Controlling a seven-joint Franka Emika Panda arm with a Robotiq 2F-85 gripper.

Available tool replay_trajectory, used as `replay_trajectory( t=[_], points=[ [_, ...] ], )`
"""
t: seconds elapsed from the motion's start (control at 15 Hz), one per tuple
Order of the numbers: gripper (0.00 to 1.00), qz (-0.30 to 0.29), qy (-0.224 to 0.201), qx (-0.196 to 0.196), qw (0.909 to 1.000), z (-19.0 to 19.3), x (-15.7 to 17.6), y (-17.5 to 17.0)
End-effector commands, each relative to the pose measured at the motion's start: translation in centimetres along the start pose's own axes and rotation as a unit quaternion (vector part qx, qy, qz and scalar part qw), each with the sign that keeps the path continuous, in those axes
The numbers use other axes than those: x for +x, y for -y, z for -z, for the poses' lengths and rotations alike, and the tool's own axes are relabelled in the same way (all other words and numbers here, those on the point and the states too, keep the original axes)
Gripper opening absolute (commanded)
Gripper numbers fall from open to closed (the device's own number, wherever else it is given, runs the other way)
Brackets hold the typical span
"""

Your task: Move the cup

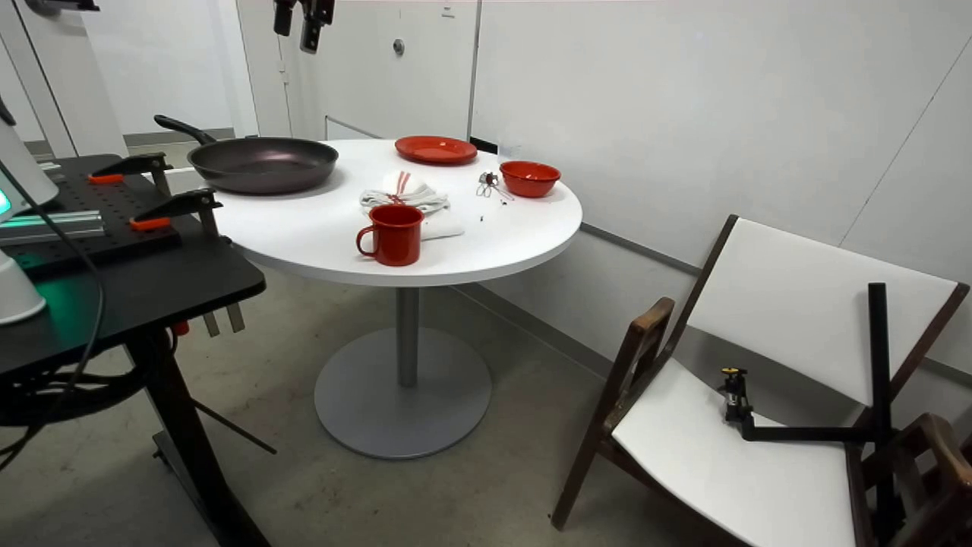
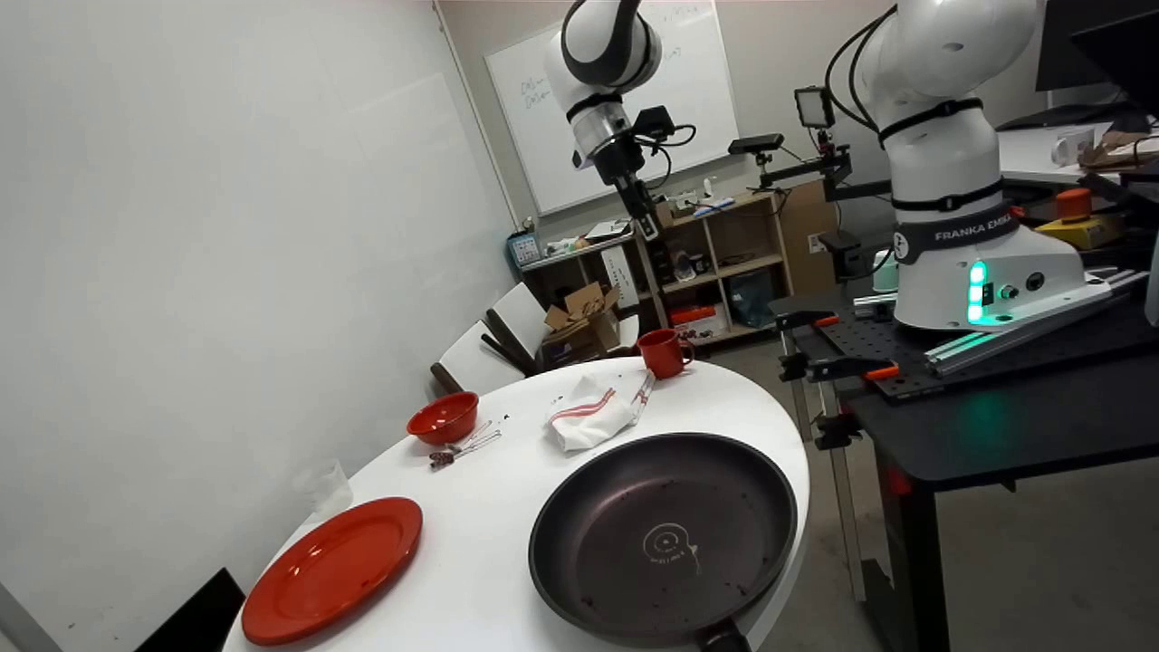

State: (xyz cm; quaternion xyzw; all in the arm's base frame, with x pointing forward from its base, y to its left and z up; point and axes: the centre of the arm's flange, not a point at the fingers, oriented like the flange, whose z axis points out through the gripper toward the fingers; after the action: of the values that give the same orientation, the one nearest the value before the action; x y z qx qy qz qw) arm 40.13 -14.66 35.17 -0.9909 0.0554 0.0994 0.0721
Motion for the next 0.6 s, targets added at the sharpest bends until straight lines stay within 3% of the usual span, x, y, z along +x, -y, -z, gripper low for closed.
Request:
replay_trajectory(
  t=[0.0,0.53],
  points=[
    [1.0,-0.031,-0.028,0.014,0.999,-2.9,3.3,-2.2],
    [1.0,-0.09,-0.062,-0.001,0.994,-7.6,6.2,-5.6]
  ],
)
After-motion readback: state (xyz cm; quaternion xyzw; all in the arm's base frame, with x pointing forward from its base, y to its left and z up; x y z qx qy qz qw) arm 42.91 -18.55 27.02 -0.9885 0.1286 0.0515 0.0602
